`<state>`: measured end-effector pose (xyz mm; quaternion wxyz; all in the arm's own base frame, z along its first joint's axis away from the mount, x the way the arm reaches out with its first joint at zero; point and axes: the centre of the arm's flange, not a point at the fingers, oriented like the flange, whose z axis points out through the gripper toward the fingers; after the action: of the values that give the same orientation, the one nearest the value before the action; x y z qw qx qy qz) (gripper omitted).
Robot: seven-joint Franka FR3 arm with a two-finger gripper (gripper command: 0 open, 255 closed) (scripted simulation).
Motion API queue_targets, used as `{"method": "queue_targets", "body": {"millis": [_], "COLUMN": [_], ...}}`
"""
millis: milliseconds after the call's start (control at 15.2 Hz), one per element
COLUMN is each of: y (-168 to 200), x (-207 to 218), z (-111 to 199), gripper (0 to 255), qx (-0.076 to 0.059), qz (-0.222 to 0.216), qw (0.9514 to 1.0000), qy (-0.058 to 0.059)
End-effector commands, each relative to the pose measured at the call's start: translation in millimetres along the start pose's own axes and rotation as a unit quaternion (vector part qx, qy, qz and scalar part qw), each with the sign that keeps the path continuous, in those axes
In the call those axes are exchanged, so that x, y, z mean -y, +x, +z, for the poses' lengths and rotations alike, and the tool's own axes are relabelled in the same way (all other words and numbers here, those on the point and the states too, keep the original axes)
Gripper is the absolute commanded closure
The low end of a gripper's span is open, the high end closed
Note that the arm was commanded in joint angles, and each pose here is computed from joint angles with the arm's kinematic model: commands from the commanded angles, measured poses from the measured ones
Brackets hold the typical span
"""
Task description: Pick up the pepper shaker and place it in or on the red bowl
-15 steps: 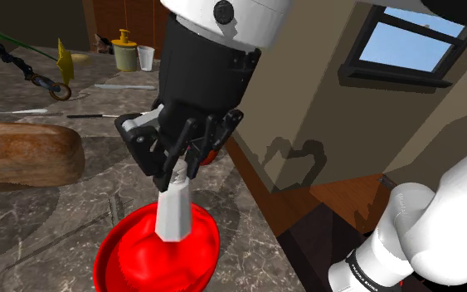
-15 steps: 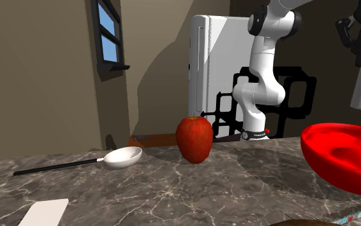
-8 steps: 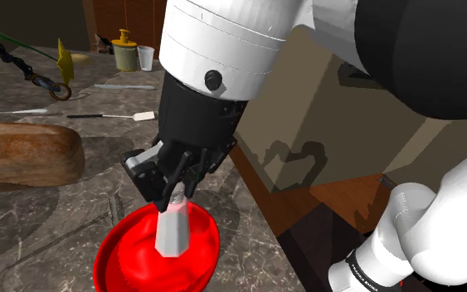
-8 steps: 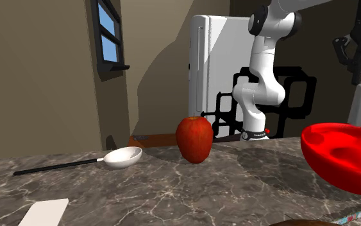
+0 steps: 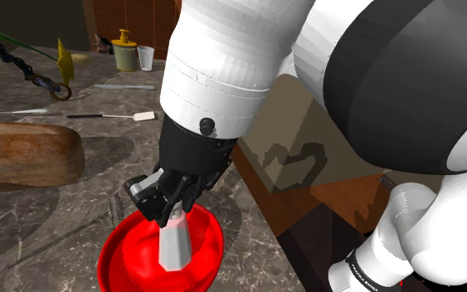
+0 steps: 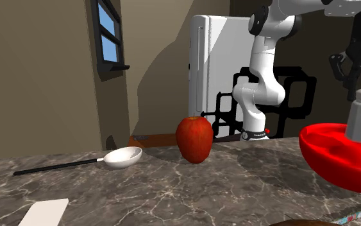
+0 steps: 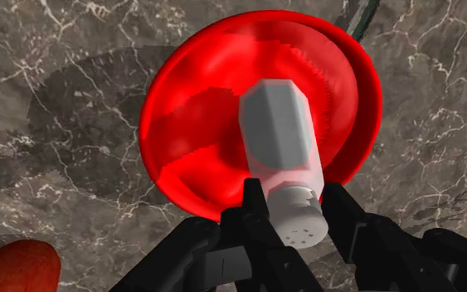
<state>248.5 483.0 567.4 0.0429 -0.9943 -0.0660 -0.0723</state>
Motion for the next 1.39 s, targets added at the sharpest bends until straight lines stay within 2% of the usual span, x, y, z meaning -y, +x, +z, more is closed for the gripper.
{"method": "queue_targets", "body": {"millis": [0,330,396,726,990,1320], "y": [-0.7,-0.7,-0.4,-0.7,-0.6,-0.6], "x": [-0.1,-0.1,-0.3,-0.1,-0.1,-0.1], "z": [2.4,2.4,2.5,2.4,-47.6,-47.6], "gripper": [255,255,0,0,0,0], "qx": [0.001,0.001,0.001,0.001,0.001,0.001], "qz": [0.0,0.0,0.0,0.0,0.0,0.0], "qw": [1.0,1.0,1.0,1.0,1.0,1.0], "qy": [0.0,0.0,0.0,0.0,0.0,0.0]}}
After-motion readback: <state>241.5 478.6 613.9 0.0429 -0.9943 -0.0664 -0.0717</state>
